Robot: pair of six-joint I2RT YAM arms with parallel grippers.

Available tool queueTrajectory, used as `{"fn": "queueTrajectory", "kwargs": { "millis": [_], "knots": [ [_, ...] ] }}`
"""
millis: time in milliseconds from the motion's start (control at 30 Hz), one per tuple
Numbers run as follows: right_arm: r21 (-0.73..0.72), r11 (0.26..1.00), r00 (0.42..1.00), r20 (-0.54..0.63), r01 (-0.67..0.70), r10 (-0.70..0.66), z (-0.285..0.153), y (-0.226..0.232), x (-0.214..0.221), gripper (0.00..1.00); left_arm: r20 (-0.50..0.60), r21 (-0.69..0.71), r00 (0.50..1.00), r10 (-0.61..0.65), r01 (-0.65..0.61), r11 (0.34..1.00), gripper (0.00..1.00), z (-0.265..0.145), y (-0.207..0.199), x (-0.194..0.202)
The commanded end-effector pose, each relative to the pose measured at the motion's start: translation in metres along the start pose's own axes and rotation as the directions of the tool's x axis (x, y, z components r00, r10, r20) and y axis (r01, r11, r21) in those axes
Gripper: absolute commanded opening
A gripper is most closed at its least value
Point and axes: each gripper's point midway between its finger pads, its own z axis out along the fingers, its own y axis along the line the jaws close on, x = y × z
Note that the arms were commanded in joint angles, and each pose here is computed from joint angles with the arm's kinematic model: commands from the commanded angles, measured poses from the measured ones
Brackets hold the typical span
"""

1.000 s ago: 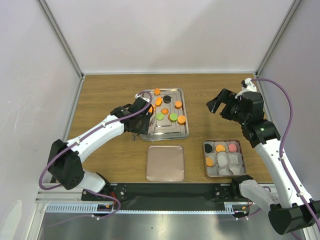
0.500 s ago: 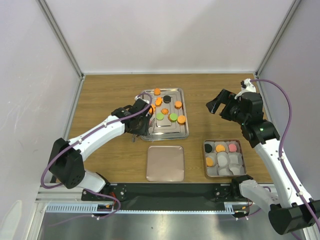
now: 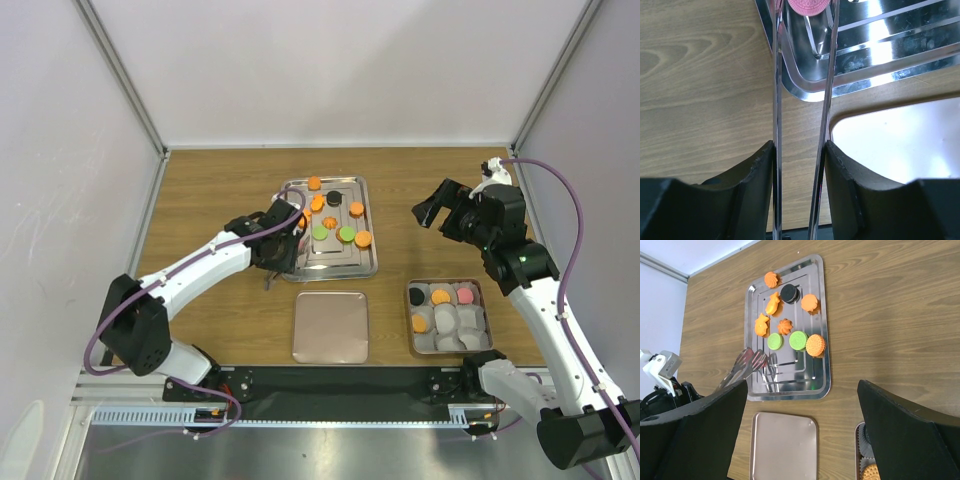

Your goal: Pack the cookies

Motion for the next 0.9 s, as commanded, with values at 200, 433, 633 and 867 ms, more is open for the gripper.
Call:
{"fn": "queueTrajectory", "kwargs": {
  "millis": [200,433,633,867],
  "knots": [
    [-0.028,1.000,0.999,0.044,0.015,-0.013,-0.0057,0.0060,-0.0104,1.00,0.013,-0.002,0.999,0.049,-0.049,0.999,0.47,0.0006,-0.0089,-0.0039],
    [-0.026,1.000,0.999,0.047,0.012,-0.010,-0.0073,0.0060,-0.0110,1.00,0.016,-0.027,0.998,0.059,-0.059,0.998,0.48,-0.0003,-0.0070,-0.0062],
    [-0.028,1.000,0.999,0.048,0.013,-0.012,-0.0079,0.0067,-0.0116,1.00,0.019,-0.034,0.998,0.063,-0.062,0.997,0.49,-0.0010,-0.0055,-0.0069],
    [-0.031,0.999,0.999,0.053,0.012,-0.011,-0.0089,0.0077,-0.0130,1.00,0.020,-0.029,0.997,0.068,-0.067,0.997,0.46,-0.0020,-0.0058,-0.0067]
  ]
}}
